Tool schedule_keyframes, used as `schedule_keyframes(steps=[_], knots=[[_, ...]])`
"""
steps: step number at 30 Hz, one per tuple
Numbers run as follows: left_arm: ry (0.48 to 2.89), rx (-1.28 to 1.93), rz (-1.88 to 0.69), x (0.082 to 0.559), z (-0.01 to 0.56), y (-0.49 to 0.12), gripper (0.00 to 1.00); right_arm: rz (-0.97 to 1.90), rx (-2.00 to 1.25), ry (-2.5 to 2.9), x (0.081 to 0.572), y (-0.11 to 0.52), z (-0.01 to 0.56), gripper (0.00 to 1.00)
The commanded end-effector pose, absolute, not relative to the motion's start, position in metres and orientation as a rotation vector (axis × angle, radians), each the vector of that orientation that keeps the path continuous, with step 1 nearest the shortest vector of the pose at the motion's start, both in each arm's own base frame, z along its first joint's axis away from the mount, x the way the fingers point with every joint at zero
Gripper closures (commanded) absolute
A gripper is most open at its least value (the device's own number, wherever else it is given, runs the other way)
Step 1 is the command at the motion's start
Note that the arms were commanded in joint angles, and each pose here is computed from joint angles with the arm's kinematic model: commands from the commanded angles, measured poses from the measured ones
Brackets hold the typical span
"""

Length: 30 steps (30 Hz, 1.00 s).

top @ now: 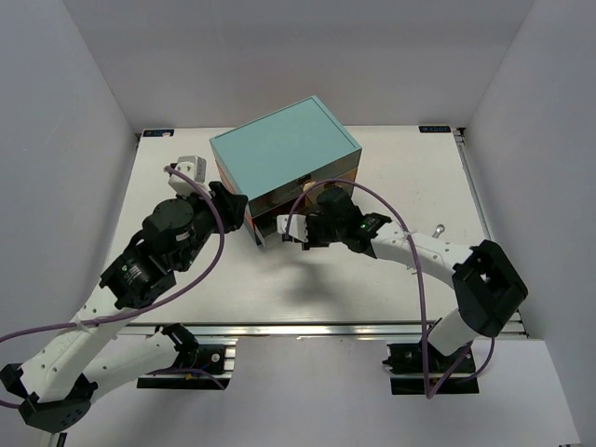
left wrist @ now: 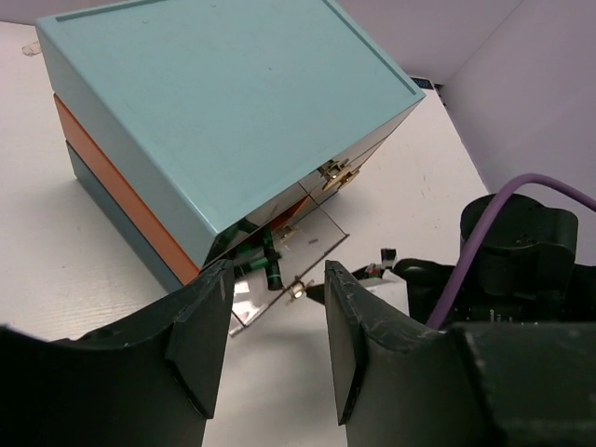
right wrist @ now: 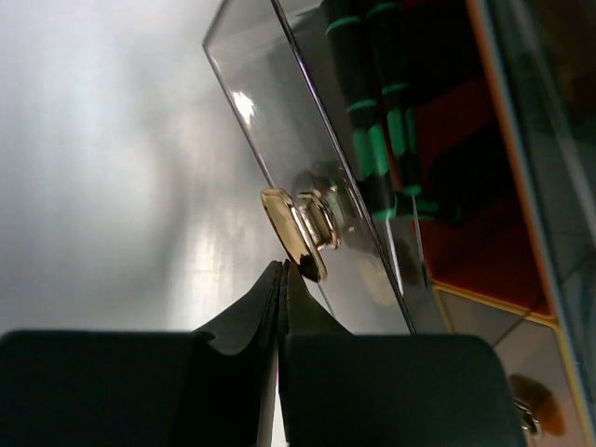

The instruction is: Sort the tools into containers

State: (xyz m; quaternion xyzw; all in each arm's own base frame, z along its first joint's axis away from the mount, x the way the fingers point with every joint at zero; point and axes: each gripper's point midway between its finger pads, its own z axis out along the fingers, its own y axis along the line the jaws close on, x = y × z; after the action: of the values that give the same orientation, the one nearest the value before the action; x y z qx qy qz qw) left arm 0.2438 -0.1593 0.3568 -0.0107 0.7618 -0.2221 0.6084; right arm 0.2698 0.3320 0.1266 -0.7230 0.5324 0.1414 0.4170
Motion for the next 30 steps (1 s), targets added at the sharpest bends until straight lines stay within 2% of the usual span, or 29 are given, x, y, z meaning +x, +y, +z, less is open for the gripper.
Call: schedule_keyframes(steps=[1,12,15,16,18,25,26,27,28,30], knots=[[1.788,-0.033,-0.500,0.243,0.346,-0.158,0.46,0.260,-1.674,1.280,0.301,0.351,0.153,1.00],[1.796,-0.063,-0.510,0.240,0.340,-0.154,0.46,0.137,-1.439,1.374,0.360,0.372,0.160,0.97],[1.799,-0.088,-0.524,0.235,0.334,-0.150,0.46,0.119,-1.393,1.362,0.361,0.368,0.164,0.89],[1.807,-0.089,-0.524,0.234,0.329,-0.150,0.46,0.106,-1.357,1.355,0.364,0.365,0.168,0.82],[1.806,-0.103,-0.538,0.232,0.327,-0.149,0.46,0.129,-1.344,1.353,0.360,0.366,0.172,0.78],[1.819,-0.103,-0.541,0.233,0.320,-0.151,0.47,0.248,-1.371,1.399,0.328,0.349,0.170,0.81],[1.818,-0.103,-0.538,0.233,0.319,-0.151,0.48,0.291,-1.384,1.420,0.318,0.337,0.168,0.84],[1.815,-0.104,-0.537,0.233,0.320,-0.150,0.49,0.330,-1.392,1.444,0.311,0.330,0.165,0.96],[1.812,-0.106,-0.540,0.233,0.321,-0.151,0.55,0.382,-1.363,1.460,0.302,0.320,0.176,1.00],[1.801,-0.112,-0.547,0.233,0.322,-0.150,0.66,0.553,-1.354,1.526,0.286,0.298,0.167,1.00]])
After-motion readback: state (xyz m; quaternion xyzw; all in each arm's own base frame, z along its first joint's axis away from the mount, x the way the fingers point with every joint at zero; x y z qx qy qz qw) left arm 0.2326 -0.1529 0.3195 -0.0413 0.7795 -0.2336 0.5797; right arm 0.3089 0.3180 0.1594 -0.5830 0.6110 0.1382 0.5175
